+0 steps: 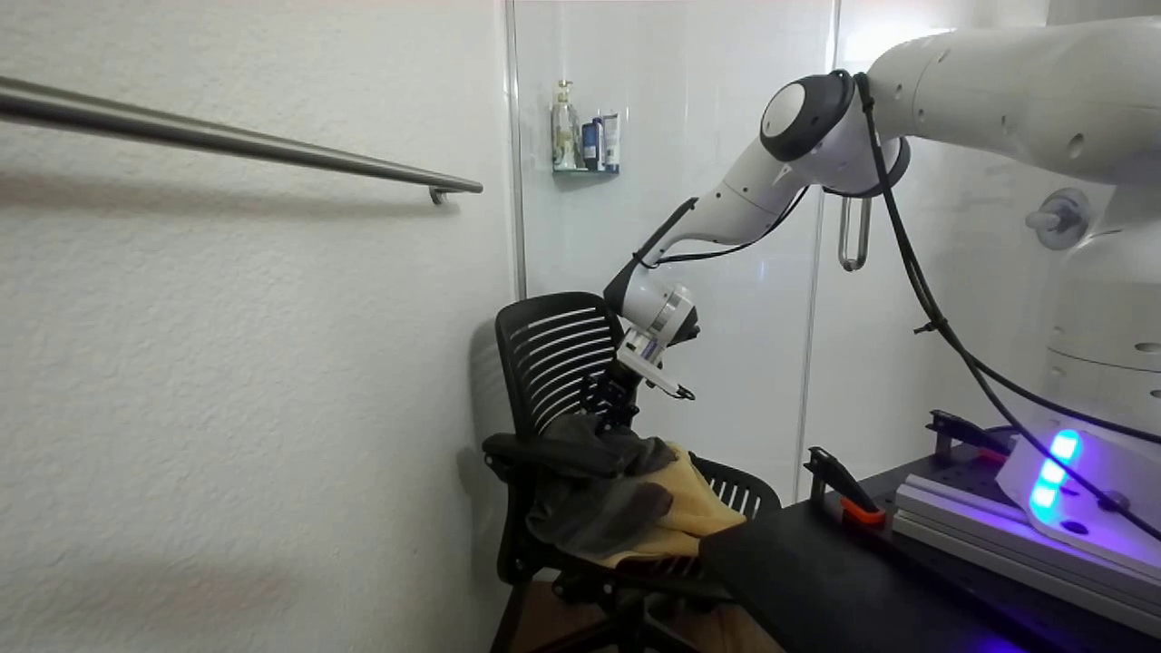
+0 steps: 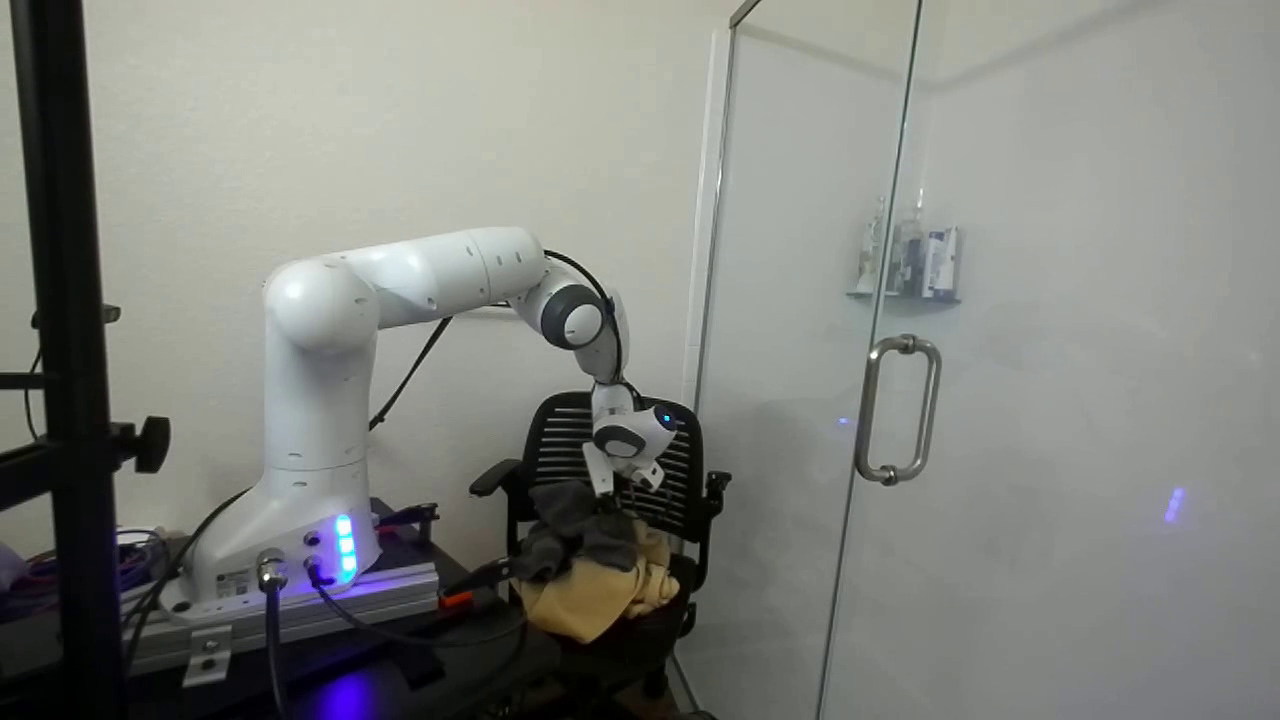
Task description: Pick up the towels and place them on the top rail
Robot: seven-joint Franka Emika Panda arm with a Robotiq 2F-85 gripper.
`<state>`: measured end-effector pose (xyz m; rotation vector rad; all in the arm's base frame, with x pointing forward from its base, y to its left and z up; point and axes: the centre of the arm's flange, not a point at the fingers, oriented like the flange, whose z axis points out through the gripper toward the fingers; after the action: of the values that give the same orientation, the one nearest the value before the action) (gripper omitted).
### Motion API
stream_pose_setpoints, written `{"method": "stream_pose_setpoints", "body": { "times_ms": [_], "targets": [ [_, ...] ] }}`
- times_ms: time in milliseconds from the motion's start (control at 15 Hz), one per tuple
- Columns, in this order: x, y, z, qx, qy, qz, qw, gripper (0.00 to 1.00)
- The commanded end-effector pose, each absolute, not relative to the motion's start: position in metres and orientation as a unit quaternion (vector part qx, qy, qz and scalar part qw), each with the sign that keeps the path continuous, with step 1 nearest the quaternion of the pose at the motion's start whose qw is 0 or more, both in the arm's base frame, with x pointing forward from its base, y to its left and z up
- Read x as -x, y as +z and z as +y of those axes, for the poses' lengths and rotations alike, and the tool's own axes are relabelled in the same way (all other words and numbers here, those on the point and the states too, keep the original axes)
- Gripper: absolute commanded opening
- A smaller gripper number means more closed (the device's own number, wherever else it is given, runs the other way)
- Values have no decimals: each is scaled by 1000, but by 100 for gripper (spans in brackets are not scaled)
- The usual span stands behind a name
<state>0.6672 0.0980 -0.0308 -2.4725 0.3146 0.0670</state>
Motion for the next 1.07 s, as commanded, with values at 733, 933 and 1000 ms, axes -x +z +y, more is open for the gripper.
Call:
{"method": "stream_pose_setpoints", "body": {
  "times_ms": [733,933,1000],
  "targets": [
    [-728,146,175,960,-155,-110,205,1],
    [-733,202,191,960,-176,-164,141,1],
    [-729,222,194,960,-183,-177,117,1]
  ]
}}
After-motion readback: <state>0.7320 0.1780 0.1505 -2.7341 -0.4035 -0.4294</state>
